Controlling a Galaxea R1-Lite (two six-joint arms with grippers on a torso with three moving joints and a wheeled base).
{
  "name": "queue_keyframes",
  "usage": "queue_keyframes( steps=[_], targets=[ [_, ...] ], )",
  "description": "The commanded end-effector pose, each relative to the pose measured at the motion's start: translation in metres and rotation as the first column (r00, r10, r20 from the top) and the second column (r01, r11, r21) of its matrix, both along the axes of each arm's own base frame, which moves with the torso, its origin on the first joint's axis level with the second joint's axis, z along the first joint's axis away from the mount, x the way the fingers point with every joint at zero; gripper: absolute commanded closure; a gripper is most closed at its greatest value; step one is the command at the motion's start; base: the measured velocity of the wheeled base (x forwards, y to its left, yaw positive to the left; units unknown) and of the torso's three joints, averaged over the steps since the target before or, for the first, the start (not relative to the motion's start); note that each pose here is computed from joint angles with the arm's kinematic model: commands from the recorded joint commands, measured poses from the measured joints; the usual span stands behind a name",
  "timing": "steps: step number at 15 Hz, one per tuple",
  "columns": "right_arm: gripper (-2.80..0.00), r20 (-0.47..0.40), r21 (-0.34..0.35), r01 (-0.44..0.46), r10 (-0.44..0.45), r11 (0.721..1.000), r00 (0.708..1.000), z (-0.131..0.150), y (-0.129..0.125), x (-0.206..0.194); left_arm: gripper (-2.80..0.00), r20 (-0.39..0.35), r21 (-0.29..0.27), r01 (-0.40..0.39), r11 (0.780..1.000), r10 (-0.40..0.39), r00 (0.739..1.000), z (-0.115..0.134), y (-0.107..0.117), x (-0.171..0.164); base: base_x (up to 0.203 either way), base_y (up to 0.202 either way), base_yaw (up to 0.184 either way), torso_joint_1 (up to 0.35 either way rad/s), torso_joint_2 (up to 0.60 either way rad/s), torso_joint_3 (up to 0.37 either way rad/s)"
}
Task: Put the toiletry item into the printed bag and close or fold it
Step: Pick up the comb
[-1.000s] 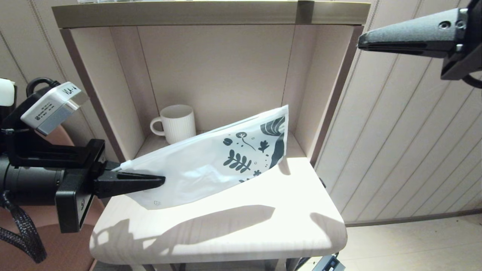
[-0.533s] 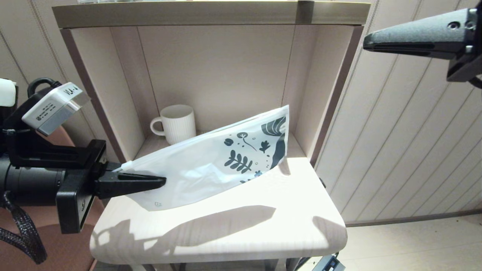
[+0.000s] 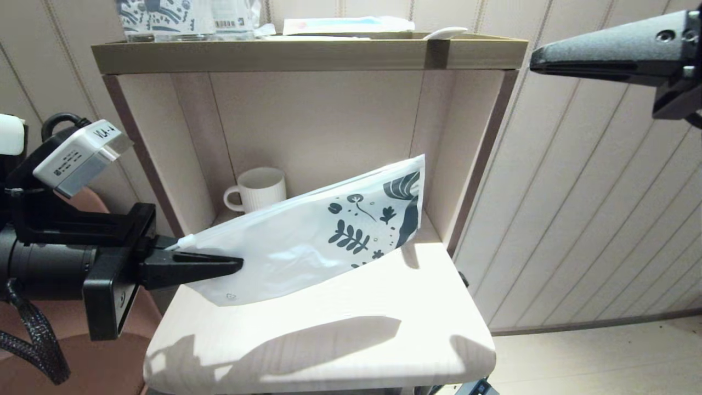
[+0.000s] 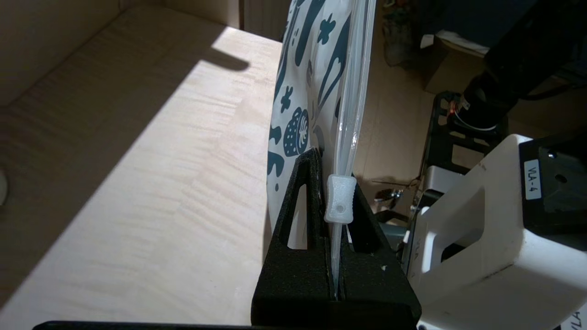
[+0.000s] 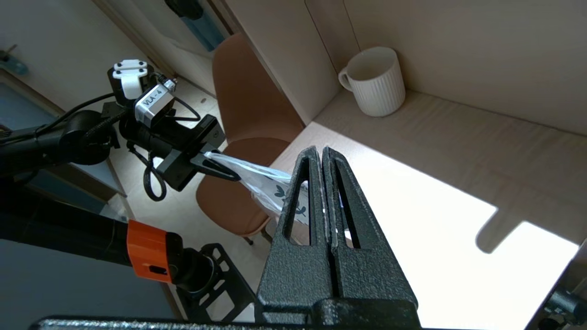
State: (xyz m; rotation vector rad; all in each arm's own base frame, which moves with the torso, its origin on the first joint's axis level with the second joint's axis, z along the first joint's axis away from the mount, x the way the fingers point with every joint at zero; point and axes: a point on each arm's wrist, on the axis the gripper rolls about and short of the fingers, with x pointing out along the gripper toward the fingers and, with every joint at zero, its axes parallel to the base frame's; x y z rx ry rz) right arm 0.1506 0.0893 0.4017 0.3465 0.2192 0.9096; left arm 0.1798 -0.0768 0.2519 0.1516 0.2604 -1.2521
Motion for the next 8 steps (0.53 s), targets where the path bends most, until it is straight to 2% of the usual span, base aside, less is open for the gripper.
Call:
queue_keyframes(
  steps=[1, 5, 6, 7, 8],
  targets=[
    [0.0, -0.008, -0.011, -0.003, 0.003, 1.0, 1.0, -0.004, 0.001, 0.001, 0.0, -0.002, -0.001, 0.005, 1.0, -0.005, 1.0, -0.001, 0.0, 0.0, 0.0, 0.0, 0.0, 0.09, -0.21, -0.12],
    [0.0, -0.018, -0.025, -0.004, 0.004, 1.0, 1.0, -0.01, 0.002, 0.005, 0.0, -0.006, 0.001, 0.007, 1.0, -0.007, 1.0, -0.001, -0.001, 0.001, 0.0, 0.0, 0.0, 0.031, -0.06, -0.035],
    [0.0, -0.018, -0.009, 0.004, -0.004, 1.0, 1.0, -0.007, 0.003, 0.008, 0.0, -0.006, 0.001, 0.007, 1.0, -0.007, 1.0, -0.001, -0.001, 0.001, 0.0, 0.0, 0.0, 0.0, 0.0, 0.0],
    [0.0, -0.025, 0.033, 0.008, -0.007, 0.999, 1.0, -0.001, 0.003, 0.01, 0.0, -0.003, 0.002, 0.008, 1.0, -0.008, 1.0, -0.002, -0.001, 0.001, 0.0, 0.0, 0.0, 0.0, 0.0, 0.0],
    [0.0, -0.069, 0.098, 0.013, -0.006, 0.995, 0.998, 0.004, 0.005, 0.013, 0.0, -0.007, 0.004, 0.009, 1.0, -0.009, 1.0, -0.003, -0.001, 0.001, 0.0, 0.0, 0.0, 0.0, 0.0, 0.0]
  ],
)
